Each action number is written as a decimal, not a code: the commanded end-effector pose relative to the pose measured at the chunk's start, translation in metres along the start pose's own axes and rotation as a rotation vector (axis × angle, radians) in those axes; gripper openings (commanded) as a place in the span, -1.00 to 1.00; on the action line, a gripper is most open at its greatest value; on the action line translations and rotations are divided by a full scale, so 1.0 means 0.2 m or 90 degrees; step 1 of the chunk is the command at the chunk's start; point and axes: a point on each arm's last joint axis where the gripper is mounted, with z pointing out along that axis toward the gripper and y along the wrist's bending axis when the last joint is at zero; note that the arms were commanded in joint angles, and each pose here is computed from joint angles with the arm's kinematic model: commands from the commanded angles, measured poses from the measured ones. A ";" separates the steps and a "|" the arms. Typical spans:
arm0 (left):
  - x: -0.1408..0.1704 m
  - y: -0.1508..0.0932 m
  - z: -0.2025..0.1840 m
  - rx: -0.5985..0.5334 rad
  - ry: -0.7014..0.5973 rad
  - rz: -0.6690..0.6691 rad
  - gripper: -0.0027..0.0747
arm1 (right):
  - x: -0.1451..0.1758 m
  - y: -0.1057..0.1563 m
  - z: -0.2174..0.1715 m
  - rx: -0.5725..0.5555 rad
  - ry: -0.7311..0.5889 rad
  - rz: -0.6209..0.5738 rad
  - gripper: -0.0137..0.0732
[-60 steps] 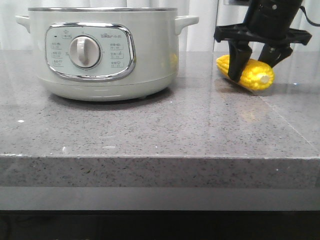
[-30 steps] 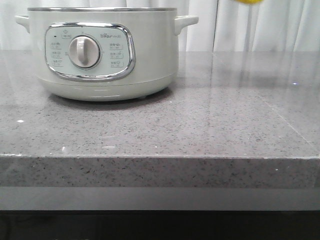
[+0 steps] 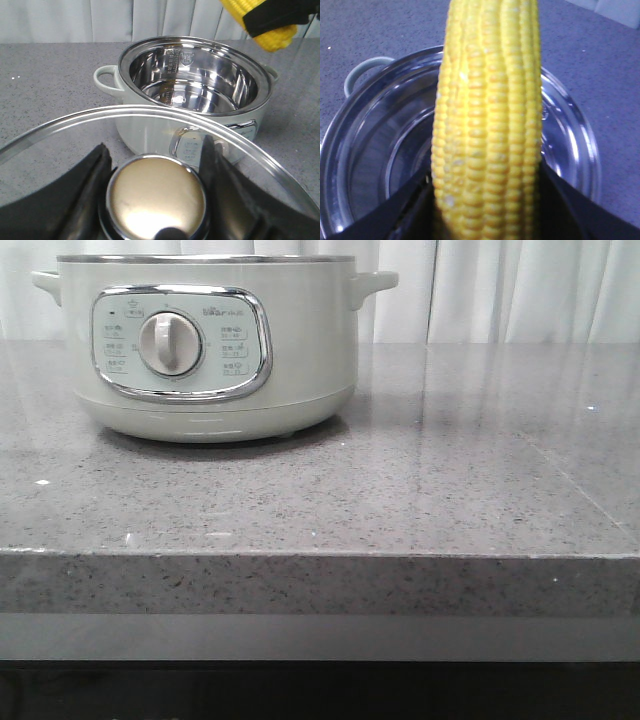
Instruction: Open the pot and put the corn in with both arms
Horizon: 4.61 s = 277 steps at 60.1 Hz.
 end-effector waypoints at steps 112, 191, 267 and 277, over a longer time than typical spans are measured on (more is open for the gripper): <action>-0.12 -0.01 -0.04 0.004 -0.123 -0.013 -0.36 | 0.74 0.03 -0.97 0.042 -0.232 0.002 0.68; -0.43 -0.10 0.34 0.067 -0.161 -0.021 -0.36 | 1.05 0.05 -1.13 0.041 -0.263 -0.001 0.68; -0.57 -0.22 1.36 0.070 -0.105 -0.011 -0.36 | 1.05 0.05 -1.13 0.041 -0.263 -0.001 0.68; -0.56 -0.22 1.37 0.071 -0.096 -0.008 -0.36 | 1.05 0.05 -1.13 0.041 -0.263 -0.001 0.68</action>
